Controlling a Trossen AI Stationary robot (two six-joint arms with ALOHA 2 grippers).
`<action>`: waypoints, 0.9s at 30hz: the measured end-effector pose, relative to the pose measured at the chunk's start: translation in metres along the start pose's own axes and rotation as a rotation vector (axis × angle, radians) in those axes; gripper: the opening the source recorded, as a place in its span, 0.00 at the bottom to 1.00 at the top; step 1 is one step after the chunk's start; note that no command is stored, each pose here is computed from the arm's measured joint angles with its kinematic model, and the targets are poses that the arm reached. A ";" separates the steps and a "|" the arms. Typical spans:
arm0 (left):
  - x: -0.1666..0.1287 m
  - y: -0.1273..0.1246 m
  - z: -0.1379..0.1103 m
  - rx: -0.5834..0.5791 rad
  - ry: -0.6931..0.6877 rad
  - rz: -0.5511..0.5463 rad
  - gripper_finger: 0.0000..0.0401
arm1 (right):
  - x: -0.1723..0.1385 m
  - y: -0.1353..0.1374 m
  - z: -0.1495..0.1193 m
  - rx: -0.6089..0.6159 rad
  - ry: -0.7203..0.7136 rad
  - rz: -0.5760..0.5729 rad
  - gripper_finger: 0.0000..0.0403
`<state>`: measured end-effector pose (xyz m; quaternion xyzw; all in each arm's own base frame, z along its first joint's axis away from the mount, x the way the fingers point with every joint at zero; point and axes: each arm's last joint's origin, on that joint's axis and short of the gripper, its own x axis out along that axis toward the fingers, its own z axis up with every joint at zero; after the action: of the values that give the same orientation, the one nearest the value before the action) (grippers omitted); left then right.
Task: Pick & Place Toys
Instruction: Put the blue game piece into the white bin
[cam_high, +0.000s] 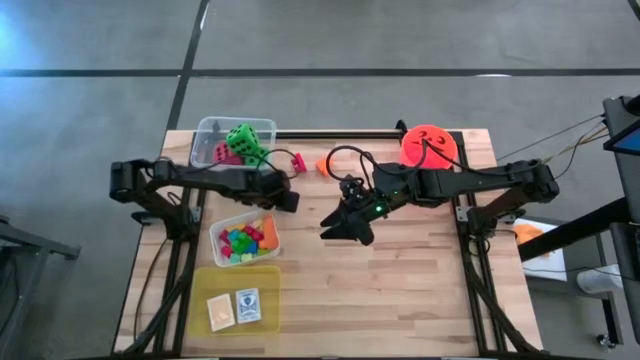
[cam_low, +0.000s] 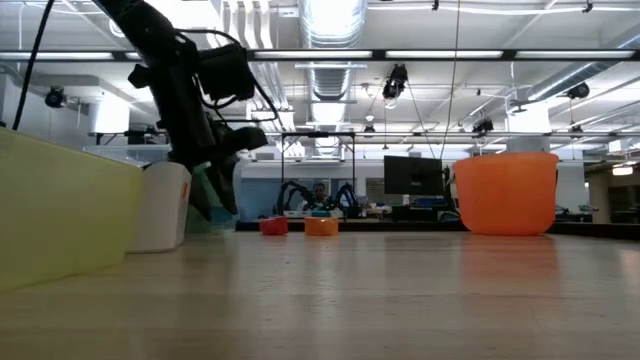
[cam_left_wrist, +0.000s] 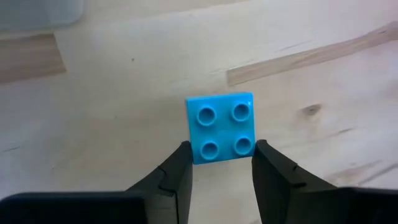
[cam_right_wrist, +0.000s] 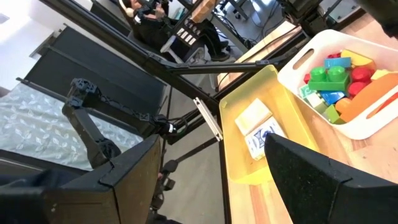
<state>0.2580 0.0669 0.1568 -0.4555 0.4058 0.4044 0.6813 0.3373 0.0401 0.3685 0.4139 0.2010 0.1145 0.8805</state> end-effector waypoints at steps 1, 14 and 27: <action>-0.003 0.000 0.001 0.003 -0.006 -0.011 0.30 | 0.000 0.000 0.000 0.000 0.001 0.001 0.70; -0.061 -0.001 0.002 0.151 -0.009 -0.261 0.29 | -0.001 0.001 0.000 -0.009 0.001 0.006 0.70; -0.111 -0.008 -0.058 0.502 0.201 -0.525 0.29 | -0.012 0.008 0.002 -0.052 0.007 0.039 0.70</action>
<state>0.2168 -0.0105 0.2462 -0.4004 0.4266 0.0572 0.8090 0.3272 0.0399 0.3788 0.3942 0.1929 0.1381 0.8879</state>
